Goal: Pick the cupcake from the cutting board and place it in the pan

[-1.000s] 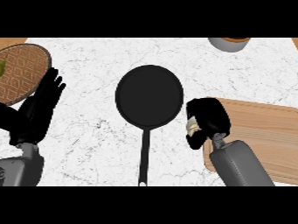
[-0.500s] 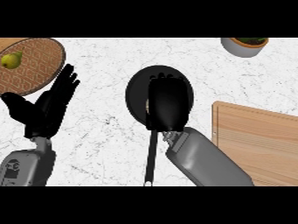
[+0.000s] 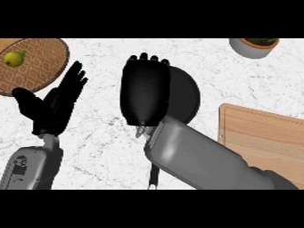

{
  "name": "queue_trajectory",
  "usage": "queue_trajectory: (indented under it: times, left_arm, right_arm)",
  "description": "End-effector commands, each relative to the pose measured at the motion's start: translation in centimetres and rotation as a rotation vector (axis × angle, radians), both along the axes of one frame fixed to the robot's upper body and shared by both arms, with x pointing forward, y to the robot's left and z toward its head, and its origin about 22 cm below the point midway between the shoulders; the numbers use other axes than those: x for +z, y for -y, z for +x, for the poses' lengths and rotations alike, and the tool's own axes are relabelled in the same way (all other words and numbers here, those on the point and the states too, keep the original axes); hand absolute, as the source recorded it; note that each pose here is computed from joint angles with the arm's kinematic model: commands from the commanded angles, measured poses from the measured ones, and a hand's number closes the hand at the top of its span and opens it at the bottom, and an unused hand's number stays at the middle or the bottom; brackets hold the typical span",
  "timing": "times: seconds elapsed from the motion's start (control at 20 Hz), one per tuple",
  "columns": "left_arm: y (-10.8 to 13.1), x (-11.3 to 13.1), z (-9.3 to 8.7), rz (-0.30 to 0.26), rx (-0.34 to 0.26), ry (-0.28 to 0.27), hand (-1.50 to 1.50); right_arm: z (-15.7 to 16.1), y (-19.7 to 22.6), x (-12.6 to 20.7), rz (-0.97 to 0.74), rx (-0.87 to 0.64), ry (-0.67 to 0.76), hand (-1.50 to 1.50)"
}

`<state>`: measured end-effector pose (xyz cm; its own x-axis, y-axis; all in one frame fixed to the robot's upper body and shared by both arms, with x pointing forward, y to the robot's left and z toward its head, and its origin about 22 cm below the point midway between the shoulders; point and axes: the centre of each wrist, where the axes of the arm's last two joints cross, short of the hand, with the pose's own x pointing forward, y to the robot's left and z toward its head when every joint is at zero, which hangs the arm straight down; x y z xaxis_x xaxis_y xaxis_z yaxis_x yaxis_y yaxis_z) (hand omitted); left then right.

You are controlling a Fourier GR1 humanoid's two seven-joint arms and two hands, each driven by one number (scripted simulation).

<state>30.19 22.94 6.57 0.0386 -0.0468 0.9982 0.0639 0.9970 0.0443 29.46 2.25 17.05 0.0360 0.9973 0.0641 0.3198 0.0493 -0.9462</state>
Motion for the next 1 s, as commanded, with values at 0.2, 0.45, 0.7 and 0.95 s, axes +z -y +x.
queue_trajectory:
  times: [0.2, 0.45, 0.7, 0.95]
  left_arm:
    - [-1.6, 0.3, 0.3, 0.017, 0.048, -0.002, 0.0]
    - [-1.7, -0.3, -1.0, -0.003, 0.088, 0.008, 0.0]
    - [-2.2, -1.9, -1.7, -0.007, 0.109, 0.001, 0.0]
    - [-2.5, -0.6, -1.0, -0.006, 0.114, -0.007, 0.0]
  right_arm:
    - [1.7, -1.8, 1.7, 0.159, -0.217, 0.046, 1.5]
    - [3.3, -1.4, 1.0, 0.203, -0.218, 0.059, 1.5]
    - [4.9, 0.0, -2.4, 0.229, -0.203, 0.04, 1.5]
    - [7.0, 2.5, -6.8, 0.252, -0.123, 0.015, 1.5]
